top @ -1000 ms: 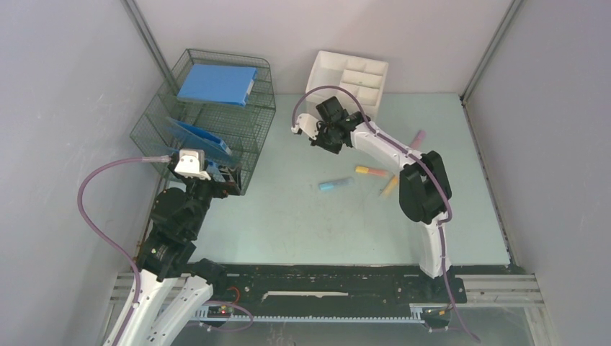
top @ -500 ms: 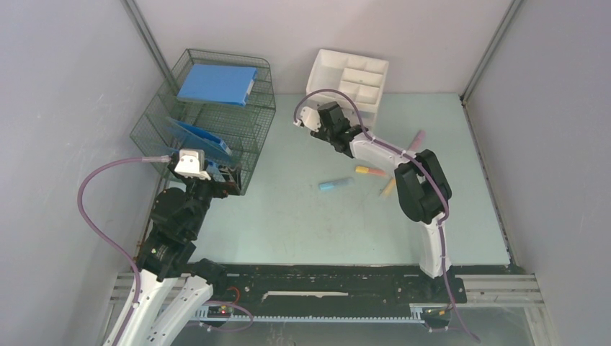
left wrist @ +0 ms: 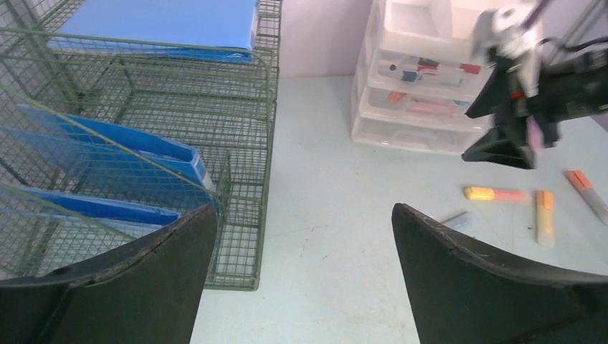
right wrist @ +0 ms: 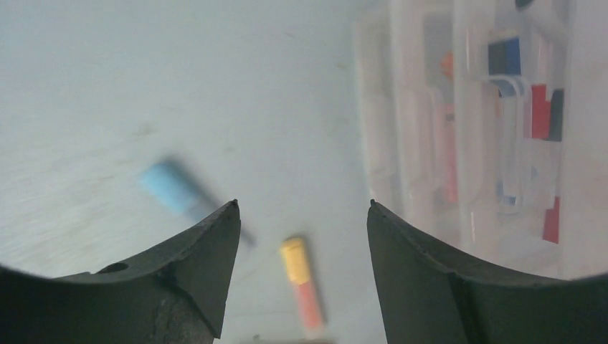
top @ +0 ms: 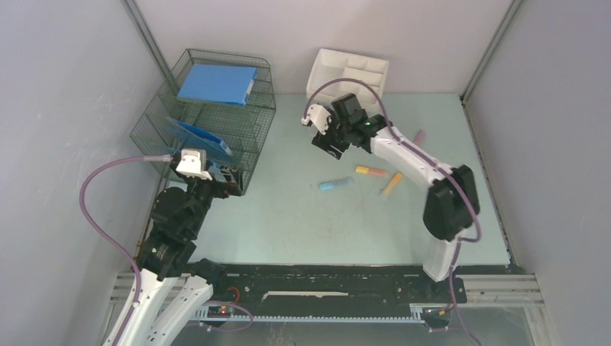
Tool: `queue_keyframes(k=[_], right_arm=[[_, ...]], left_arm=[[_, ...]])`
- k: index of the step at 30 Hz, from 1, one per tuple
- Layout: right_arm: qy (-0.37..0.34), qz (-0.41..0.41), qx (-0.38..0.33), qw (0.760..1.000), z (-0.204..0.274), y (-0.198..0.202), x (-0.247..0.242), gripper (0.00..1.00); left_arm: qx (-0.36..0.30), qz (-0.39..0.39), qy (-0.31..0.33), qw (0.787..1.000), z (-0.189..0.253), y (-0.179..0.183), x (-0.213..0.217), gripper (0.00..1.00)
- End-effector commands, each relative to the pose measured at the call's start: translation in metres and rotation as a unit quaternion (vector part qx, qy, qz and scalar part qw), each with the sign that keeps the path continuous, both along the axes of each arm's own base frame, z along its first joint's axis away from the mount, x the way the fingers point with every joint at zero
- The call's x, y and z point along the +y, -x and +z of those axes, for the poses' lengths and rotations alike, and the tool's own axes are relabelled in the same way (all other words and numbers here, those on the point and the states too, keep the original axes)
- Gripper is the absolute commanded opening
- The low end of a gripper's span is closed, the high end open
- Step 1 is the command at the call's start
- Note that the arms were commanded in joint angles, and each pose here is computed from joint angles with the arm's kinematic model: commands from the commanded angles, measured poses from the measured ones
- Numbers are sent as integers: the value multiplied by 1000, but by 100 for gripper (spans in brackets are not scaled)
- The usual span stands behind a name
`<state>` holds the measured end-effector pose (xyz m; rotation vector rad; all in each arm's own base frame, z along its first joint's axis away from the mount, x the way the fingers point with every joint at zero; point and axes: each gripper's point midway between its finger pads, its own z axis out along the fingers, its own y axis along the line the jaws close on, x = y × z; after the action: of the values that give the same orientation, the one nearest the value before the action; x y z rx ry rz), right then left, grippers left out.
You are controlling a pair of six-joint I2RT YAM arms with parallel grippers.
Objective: Organize the desk
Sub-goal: Close the drawer in the storage box, then move the storage box to the center of the board.
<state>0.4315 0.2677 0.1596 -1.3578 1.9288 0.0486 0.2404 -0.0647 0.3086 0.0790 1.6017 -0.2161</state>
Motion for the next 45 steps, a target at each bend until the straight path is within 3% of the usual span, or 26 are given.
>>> queue_keyframes(k=[1,10,15,21,32,39,45], right_arm=[[-122,107,94,982,67,100,14,74],[-241,175,93,950,127,189,-49,75],[-312,141,87,936,129,207,-93,75],[-394,103,36,913,128,211,-124,86],[-378,47,2,925,114,200,-143,89],[-364,20,-14,931,112,194,-151,89],[-360,9,-20,933,111,190,-156,89]], left_arm=[[-17,-50,3,999,5,-2,-19,100],[18,-194,90,977,16,-3,-82,100],[89,-249,167,950,2,-10,-116,100],[96,-275,251,923,-7,-14,-152,100],[84,-231,334,910,-30,-47,-205,100],[93,-215,404,884,-53,-87,-235,99],[120,-187,449,866,-97,-127,-260,90]])
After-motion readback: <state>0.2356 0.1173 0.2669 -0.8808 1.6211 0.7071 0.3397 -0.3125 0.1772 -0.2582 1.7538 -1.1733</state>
